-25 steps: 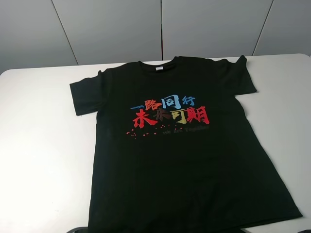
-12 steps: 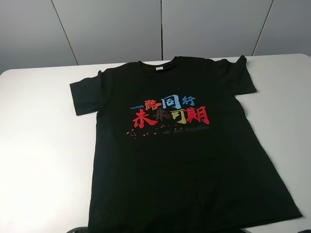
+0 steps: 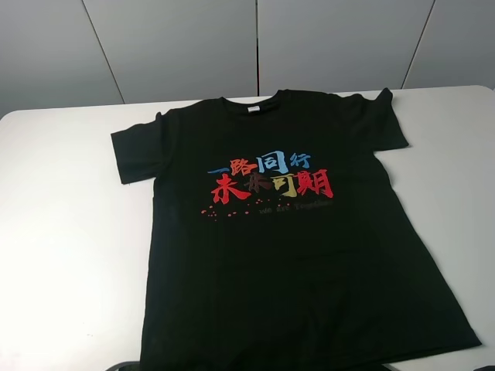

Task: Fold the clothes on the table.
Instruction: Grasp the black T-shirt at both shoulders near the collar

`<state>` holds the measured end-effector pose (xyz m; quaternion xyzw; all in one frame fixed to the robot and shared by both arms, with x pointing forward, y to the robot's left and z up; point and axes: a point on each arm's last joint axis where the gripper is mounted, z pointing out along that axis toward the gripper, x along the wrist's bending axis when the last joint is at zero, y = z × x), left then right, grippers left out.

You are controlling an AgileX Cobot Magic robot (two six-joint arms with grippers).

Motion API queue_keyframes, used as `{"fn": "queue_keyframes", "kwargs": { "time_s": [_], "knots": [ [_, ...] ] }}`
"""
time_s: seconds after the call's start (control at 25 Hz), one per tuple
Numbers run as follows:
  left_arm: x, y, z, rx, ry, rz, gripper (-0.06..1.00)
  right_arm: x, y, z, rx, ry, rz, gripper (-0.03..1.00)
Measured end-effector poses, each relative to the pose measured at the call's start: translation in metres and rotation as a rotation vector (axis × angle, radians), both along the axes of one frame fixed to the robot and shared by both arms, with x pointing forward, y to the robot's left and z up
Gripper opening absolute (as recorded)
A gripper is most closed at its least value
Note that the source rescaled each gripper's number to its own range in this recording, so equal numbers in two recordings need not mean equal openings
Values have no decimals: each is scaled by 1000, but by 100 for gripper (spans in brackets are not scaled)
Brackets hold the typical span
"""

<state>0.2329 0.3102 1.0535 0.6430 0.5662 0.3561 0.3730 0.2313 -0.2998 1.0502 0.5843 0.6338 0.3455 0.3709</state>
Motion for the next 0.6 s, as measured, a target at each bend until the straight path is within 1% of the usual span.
{"fn": "queue_keyframes", "kwargs": {
  "time_s": [0.44, 0.52, 0.6],
  "knots": [
    [0, 0, 0, 3, 0, 2, 98, 1, 0, 3, -1, -25, -1, 100],
    [0, 0, 1, 3, -7, 2, 94, 0, 0, 12, -1, -95, 0, 100],
    [2, 0, 7, 3, -13, 2, 84, 0, 0, 33, 6, -232, 4, 100]
  ]
}}
